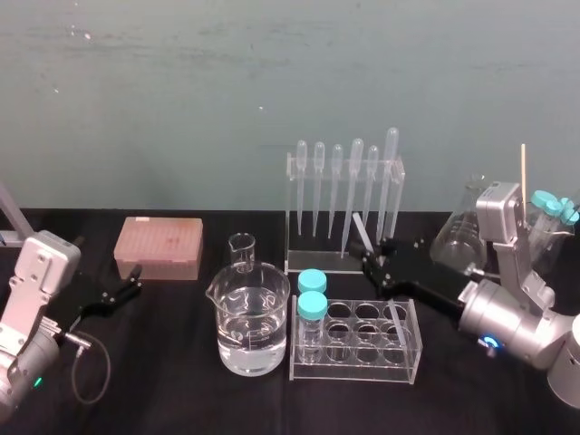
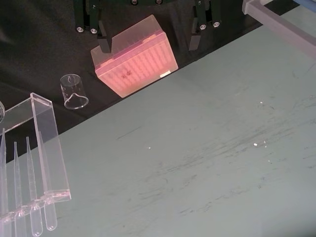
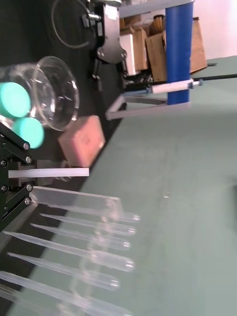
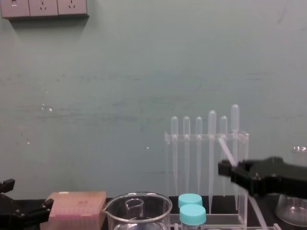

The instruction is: Pick up the stirring rod with one hand, then place it down.

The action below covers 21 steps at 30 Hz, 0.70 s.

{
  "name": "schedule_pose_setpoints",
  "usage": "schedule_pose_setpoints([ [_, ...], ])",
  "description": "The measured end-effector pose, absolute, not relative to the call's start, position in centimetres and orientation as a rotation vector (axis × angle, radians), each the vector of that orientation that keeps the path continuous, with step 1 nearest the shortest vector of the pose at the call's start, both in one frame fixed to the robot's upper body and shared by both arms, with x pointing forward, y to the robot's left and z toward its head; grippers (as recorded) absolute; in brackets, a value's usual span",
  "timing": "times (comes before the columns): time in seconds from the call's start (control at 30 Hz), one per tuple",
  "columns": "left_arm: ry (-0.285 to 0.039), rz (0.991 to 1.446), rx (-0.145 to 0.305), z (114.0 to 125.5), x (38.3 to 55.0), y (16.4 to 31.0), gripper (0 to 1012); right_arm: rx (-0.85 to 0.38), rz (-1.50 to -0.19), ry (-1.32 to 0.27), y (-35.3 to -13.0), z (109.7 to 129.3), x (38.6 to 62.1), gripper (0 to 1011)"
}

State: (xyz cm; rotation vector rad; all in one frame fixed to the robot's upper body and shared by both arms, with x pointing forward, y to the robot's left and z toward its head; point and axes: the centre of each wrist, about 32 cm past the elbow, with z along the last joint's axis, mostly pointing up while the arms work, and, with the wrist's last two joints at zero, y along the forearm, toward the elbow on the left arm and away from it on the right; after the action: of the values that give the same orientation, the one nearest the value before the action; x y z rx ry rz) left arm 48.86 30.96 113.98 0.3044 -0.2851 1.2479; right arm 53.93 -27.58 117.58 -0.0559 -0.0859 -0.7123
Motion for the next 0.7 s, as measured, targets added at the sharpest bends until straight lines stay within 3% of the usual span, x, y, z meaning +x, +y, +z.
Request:
schedule_pose_setpoints([
  [0.37, -0.285, 1.248, 0.304, 114.0, 48.9, 31.0, 1000, 0.085, -0.754, -0.346, -26.4, 119.6, 54.9, 66],
  [0.7, -0.285, 1.248, 0.304, 114.0, 48.9, 31.0, 1000, 0.252, -0.799, -0.441, -26.8, 118.0, 54.3, 66],
])
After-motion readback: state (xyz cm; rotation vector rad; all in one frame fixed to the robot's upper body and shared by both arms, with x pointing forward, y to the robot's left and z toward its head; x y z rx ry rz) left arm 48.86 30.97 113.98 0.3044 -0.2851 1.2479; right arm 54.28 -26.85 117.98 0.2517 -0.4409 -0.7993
